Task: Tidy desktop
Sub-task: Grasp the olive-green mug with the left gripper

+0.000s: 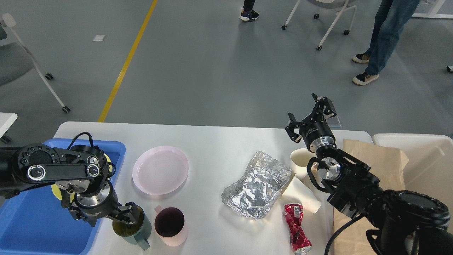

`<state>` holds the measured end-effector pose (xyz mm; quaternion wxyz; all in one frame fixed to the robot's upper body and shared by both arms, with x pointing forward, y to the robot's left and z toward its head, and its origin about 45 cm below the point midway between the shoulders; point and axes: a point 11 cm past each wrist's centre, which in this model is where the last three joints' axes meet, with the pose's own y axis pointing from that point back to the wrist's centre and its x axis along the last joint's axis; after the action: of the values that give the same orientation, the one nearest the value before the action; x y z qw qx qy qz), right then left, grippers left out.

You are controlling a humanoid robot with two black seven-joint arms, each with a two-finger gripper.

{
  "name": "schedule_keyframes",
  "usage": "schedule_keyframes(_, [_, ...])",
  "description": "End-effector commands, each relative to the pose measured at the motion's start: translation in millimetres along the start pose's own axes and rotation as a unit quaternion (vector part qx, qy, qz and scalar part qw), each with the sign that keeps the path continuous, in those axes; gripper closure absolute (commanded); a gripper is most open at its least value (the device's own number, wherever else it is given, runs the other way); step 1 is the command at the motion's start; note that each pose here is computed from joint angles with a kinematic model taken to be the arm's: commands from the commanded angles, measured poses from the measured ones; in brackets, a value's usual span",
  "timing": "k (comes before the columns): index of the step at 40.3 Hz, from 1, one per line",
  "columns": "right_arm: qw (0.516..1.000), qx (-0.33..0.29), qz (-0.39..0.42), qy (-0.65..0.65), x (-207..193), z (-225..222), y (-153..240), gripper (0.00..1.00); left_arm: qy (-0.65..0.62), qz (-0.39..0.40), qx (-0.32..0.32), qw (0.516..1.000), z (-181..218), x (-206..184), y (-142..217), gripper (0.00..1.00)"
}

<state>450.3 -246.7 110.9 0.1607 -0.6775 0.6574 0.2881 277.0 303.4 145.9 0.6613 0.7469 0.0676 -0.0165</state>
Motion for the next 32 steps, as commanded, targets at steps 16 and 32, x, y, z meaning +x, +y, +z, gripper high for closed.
schedule_keyframes(16, [1.000,0.001,0.000,0.000,0.6,-0.7,0.0,0.00,0.009,0.011,0.002,1.000,-2.9,4.8,-0.8,0.18])
schedule_keyframes(32, [1.000,0.000,0.000,0.000,0.1,0.0,0.0,0.00,0.013,0.011,0.004,1.000,-5.3,5.7,-3.6,0.36])
